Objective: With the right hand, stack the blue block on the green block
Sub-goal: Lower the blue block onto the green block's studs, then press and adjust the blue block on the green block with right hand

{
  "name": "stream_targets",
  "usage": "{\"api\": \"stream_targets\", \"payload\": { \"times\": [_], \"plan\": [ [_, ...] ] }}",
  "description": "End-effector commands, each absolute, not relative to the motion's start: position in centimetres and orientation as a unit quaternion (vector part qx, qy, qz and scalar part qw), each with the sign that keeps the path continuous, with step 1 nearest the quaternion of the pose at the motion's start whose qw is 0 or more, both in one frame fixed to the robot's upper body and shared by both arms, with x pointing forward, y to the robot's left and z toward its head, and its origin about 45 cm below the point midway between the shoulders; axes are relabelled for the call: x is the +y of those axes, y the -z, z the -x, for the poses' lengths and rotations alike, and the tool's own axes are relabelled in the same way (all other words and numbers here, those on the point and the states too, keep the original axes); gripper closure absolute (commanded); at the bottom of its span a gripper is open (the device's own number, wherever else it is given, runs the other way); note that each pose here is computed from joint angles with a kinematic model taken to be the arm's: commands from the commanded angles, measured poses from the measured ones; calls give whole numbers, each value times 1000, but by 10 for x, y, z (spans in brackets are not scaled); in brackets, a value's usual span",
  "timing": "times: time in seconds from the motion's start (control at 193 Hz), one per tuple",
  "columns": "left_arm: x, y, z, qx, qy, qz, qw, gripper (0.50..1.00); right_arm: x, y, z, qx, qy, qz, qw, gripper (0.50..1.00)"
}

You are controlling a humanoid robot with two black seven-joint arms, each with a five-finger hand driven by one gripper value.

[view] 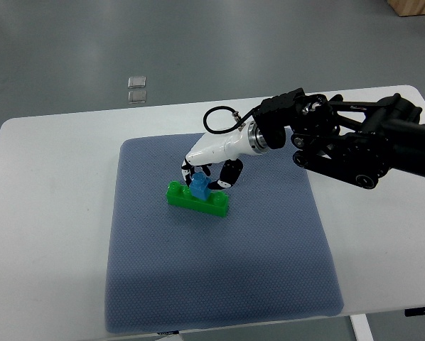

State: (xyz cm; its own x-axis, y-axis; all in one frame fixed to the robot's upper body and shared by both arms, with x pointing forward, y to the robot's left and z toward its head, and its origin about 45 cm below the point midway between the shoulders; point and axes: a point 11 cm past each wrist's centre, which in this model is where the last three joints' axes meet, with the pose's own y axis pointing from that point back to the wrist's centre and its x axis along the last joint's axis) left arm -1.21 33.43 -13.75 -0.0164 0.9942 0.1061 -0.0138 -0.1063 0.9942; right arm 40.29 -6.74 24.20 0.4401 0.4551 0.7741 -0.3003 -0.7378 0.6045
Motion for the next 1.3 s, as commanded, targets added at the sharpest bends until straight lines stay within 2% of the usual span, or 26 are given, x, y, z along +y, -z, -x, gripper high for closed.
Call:
{"api": "stream_targets", "payload": {
  "times": [0.0,0.498,1.293],
  "plan": [
    [334,137,12,473,-533,-518,472,500,-69,-240,-400,60,-510,-778,362,973],
    [334,137,12,473,-533,-518,472,500,-68,-253,-406,49,-504,-787,352,971],
    [334,137,12,473,-533,-518,472,500,-62,-238,-403,33,-502,-795,339,971]
  ]
}}
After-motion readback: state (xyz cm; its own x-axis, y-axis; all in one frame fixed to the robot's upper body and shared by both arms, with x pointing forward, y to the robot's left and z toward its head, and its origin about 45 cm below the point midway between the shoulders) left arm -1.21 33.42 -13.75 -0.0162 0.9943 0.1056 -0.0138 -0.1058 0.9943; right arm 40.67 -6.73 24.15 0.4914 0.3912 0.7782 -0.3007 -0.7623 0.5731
